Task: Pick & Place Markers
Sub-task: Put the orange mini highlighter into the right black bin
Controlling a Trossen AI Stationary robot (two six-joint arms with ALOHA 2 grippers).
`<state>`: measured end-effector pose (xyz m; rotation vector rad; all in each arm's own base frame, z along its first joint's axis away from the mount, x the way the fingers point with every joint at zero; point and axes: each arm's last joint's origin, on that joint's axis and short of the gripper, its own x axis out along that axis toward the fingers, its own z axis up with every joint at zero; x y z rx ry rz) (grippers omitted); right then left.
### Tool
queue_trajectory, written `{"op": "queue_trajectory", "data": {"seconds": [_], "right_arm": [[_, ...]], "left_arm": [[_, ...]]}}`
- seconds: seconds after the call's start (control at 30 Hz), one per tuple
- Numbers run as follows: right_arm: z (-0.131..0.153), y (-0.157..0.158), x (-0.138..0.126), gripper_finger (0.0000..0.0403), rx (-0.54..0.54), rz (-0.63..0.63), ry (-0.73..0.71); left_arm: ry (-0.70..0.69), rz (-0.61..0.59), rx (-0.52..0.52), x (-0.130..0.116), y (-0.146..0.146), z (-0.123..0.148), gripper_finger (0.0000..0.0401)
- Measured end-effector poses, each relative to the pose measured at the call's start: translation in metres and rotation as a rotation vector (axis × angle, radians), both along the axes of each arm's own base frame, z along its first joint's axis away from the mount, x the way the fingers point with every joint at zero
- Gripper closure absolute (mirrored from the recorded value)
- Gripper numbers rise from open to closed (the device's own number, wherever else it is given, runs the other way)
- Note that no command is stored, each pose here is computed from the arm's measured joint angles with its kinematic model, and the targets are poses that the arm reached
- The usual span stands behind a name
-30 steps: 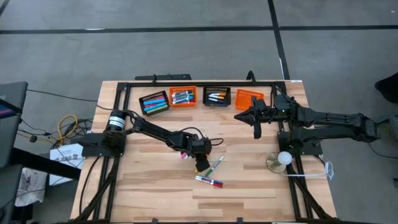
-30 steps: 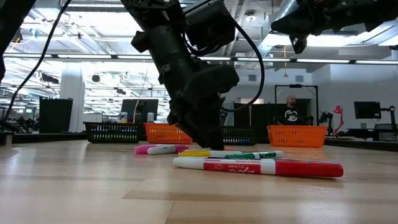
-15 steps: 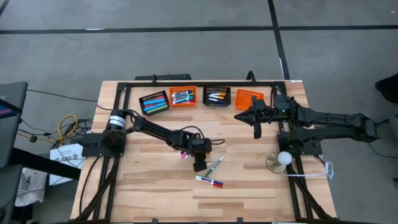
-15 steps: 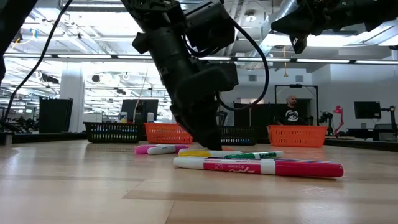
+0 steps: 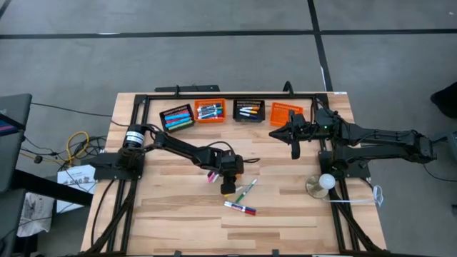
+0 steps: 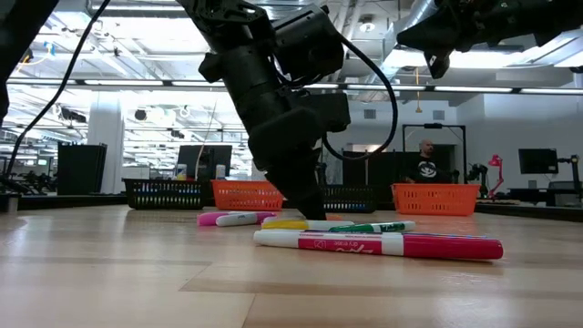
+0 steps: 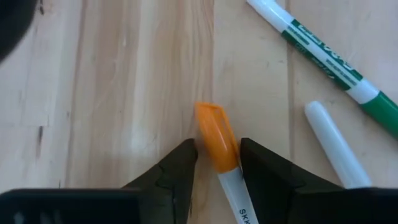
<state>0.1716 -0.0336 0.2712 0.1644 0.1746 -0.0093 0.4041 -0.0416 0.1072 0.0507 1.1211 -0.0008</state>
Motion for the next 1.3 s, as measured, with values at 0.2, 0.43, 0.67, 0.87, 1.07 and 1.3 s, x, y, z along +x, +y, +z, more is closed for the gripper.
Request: {"op": "queue_trajectory", "data": {"seconds": [0.2, 0.43, 0.67, 0.87, 1.07, 1.3], "right_arm": [[0.000, 0.000, 0.000, 0.0402, 0.000, 0.000, 0.000], [0.000, 0.000, 0.000, 0.0402, 0.000, 0.001, 0.000], [0.000, 0.000, 0.000, 0.0402, 0.000, 0.002, 0.000], [0.000, 0.000, 0.000, 0.0402, 0.000, 0.002, 0.000], [0.000, 0.000, 0.000, 0.0402, 0.000, 0.002, 0.000], [0.000, 0.000, 0.000, 0.0402, -0.001, 0.002, 0.000]], "left_arm": [[0.031, 0.009, -0.022, -0.003, -0.004, 0.000, 0.0287], [0.036, 0.033, -0.037, -0.003, -0.003, -0.001, 0.0334], [0.027, 0.058, -0.056, -0.002, -0.002, 0.000, 0.0360], [-0.009, 0.067, -0.059, -0.002, 0.001, 0.011, 0.0360], [-0.050, 0.126, -0.025, -0.007, 0.019, 0.034, 0.0361], [-0.180, 0.187, -0.031, -0.009, 0.040, 0.074, 0.0365]]}}
